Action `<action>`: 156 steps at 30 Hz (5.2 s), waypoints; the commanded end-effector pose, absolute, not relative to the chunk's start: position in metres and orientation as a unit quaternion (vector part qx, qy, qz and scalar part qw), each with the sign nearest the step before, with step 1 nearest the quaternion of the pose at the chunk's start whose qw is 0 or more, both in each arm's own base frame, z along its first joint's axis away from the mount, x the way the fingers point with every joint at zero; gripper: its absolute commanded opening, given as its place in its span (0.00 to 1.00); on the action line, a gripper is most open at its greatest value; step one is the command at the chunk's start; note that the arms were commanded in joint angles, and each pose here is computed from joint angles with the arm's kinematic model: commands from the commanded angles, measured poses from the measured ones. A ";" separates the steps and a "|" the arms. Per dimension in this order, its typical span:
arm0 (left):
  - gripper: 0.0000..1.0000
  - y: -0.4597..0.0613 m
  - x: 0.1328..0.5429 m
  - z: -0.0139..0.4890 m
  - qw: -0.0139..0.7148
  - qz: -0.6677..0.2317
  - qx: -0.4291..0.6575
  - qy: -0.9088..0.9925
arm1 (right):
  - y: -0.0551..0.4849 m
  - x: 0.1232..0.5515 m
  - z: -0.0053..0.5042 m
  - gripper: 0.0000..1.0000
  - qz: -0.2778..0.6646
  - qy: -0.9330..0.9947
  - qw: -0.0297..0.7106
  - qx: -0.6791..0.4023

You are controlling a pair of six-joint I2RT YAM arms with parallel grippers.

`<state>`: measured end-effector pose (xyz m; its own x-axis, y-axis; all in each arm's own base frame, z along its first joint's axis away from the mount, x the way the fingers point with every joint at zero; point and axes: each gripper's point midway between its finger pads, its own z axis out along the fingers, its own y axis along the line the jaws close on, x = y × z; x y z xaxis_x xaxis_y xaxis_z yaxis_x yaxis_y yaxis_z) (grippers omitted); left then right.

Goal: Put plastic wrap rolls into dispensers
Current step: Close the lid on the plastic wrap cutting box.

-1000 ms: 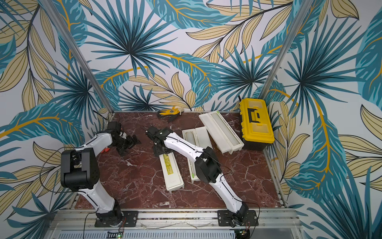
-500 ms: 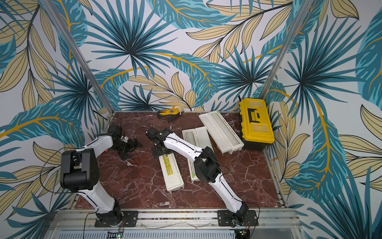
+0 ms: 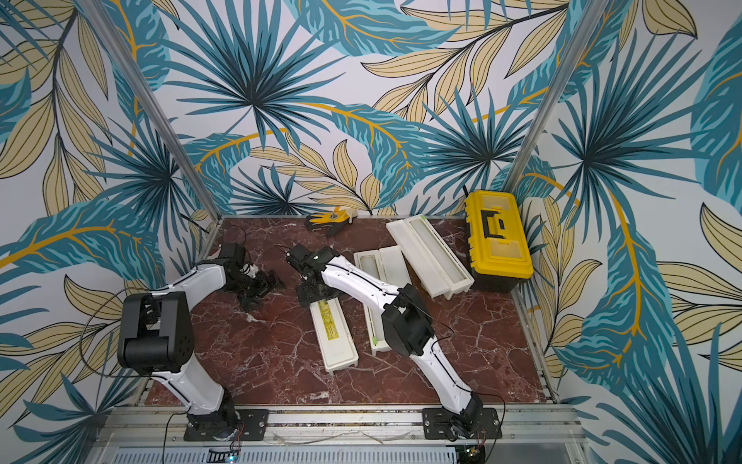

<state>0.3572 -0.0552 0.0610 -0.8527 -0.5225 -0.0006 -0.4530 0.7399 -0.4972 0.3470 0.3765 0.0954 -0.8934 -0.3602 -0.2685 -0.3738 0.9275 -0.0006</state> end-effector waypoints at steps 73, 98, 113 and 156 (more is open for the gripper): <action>1.00 -0.079 0.326 0.062 0.057 -0.242 -0.248 0.936 | 0.380 0.339 0.111 0.73 0.031 0.969 0.142 -0.200; 1.00 -0.078 0.324 0.059 0.055 -0.239 -0.244 0.938 | 0.378 0.337 0.098 0.99 0.004 0.970 0.144 -0.195; 1.00 -0.085 0.315 0.058 0.043 -0.253 -0.241 0.936 | 0.362 0.333 0.115 0.99 -0.014 0.969 0.148 -0.195; 1.00 -0.163 0.287 0.027 -0.028 -0.245 -0.182 0.952 | 0.333 0.298 0.150 0.96 0.113 0.950 0.142 -0.254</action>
<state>0.2857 -0.1609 0.0411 -0.9290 -0.3426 0.1400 -0.3667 0.8015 -0.4723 0.3145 0.3446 0.1658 -0.8262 -0.4069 -0.3898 -0.4815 0.8691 0.1134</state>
